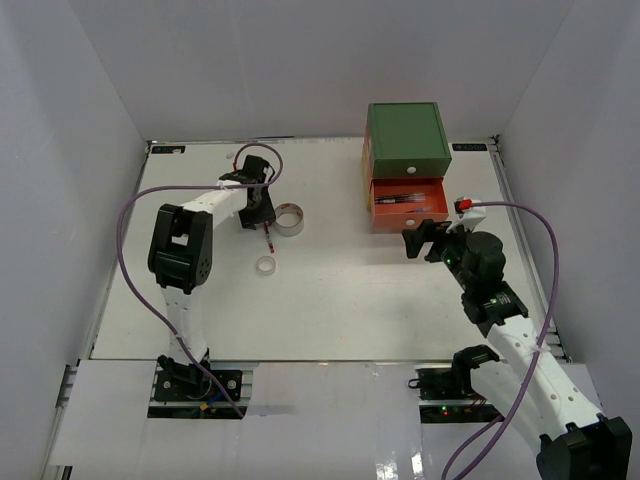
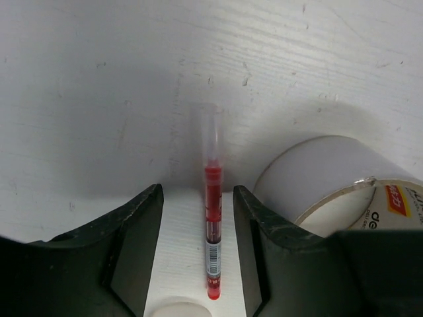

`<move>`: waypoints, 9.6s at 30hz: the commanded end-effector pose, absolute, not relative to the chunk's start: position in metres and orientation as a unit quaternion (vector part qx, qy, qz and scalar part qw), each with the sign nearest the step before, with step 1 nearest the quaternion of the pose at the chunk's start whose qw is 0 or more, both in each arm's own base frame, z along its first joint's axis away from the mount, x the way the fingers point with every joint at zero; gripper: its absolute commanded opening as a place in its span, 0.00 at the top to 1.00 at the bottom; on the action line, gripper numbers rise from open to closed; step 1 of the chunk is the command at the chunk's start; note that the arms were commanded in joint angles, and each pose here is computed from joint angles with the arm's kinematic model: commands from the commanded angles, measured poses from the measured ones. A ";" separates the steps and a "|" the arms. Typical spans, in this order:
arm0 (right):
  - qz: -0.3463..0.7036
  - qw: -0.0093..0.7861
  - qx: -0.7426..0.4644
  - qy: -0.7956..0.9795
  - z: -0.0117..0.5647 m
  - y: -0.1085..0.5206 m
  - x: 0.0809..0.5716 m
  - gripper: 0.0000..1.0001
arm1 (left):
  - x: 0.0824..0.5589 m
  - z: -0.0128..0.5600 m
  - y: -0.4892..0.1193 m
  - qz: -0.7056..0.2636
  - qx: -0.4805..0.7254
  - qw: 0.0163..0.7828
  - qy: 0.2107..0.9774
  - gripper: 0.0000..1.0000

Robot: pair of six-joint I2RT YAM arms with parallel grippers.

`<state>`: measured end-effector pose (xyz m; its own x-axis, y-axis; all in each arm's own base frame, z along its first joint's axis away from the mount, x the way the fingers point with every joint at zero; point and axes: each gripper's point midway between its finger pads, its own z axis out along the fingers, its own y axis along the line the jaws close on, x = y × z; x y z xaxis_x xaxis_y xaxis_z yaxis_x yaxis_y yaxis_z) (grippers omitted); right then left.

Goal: Sort the stationery into containers
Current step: Pick up the pen from the center of the board, then place the pen in the drawer, then close the drawer in the storage box, then open the drawer in the storage box.

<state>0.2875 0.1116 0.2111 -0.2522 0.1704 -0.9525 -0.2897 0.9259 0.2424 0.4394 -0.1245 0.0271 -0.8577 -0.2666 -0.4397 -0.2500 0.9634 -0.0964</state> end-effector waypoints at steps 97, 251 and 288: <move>0.283 0.540 0.142 0.780 0.240 0.181 0.376 0.91 | 0.371 0.289 -0.164 -0.199 0.006 0.597 0.777 0.02; 0.194 0.621 0.013 0.759 0.192 0.120 0.376 0.05 | 0.371 0.252 -0.145 -0.137 0.013 0.589 0.797 0.02; 0.379 0.537 0.197 0.727 0.114 0.114 0.442 0.01 | 0.375 0.240 -0.146 -0.127 0.020 0.579 0.805 0.02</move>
<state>0.4194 0.1128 0.0797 -0.4304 0.6590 -0.6169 -0.0229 0.6752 0.7373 0.3741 -0.1466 0.2391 -0.3375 -0.1218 -0.9334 0.1752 0.9661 -0.1894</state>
